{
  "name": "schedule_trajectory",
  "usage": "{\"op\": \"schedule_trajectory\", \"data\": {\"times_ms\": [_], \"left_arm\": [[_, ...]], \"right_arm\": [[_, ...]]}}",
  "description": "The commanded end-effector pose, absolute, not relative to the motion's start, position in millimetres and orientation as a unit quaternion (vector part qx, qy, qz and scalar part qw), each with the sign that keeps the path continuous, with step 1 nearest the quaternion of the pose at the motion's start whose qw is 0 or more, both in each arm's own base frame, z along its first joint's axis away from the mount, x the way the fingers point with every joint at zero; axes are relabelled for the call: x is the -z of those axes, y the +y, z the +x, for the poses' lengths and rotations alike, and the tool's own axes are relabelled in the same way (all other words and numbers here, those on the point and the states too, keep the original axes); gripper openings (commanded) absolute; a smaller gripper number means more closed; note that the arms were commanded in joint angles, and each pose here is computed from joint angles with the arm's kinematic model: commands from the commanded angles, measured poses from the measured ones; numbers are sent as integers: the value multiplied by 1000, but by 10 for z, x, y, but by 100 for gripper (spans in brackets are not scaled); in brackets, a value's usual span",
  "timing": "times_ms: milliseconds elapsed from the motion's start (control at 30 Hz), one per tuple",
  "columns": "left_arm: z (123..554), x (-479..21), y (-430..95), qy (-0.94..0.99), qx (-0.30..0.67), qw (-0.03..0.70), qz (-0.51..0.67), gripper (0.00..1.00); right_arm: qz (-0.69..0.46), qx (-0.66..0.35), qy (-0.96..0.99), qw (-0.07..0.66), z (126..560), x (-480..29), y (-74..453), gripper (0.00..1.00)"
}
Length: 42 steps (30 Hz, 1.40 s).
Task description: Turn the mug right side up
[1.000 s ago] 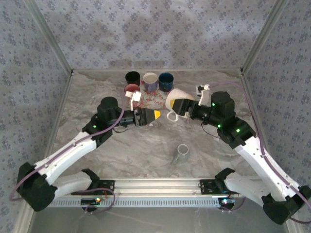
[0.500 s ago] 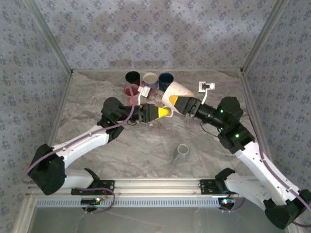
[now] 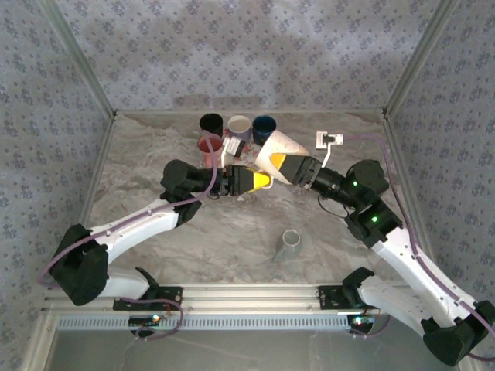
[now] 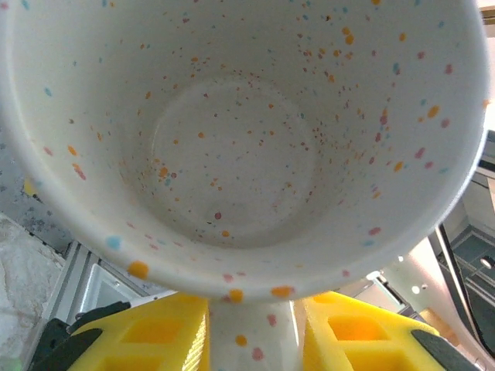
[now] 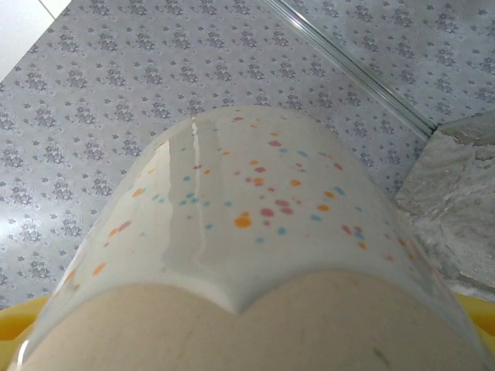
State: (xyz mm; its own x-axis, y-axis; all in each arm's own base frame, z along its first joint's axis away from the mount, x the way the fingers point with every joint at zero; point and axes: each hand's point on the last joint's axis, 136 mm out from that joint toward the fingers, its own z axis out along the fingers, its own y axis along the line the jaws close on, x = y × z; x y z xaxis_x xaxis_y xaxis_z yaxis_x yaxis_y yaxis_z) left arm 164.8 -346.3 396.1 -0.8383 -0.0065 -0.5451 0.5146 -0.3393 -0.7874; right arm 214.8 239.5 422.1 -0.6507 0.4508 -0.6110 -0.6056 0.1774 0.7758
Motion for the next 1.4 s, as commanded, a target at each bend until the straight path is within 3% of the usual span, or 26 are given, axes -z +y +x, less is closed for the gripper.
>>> {"op": "schedule_trajectory", "data": {"times_ms": [0, 100, 200, 300, 400, 467, 533, 967, 1233, 1367], "left_arm": [[1443, -4269, -3433, 503, 795, 189, 281, 27], [1403, -4272, -3449, 505, 790, 191, 290, 20], [1385, -4275, -3439, 505, 787, 197, 293, 3], [1374, -4278, -3421, 507, 784, 204, 296, 0], [1356, -4282, -3404, 510, 779, 210, 299, 0], [1346, -4280, -3387, 513, 774, 216, 303, 0], [1338, -4258, -3380, 519, 767, 221, 305, 0], [1675, -4013, -3324, 578, 715, 290, 265, 0], [2400, -3393, -3143, 728, 514, 404, 207, 0], [2823, -3167, -2962, 770, 395, 469, 176, 0]], "right_arm": [[-76, -654, 607, 445, 2044, -4470, 2349, 45], [-76, -652, 612, 440, 2039, -4426, 2369, 45], [-77, -649, 618, 437, 2030, -4379, 2387, 45], [-72, -641, 630, 433, 2051, -4295, 2389, 49], [-70, -636, 634, 434, 2052, -4255, 2374, 64], [-70, -630, 638, 437, 2052, -4237, 2357, 86], [-72, -618, 649, 438, 2051, -4216, 2346, 100], [-4, -508, 717, 478, 2102, -3984, 1851, 100], [58, -323, 779, 534, 1994, -3897, 1068, 100], [44, -292, 791, 536, 1922, -3851, 972, 100]]}}
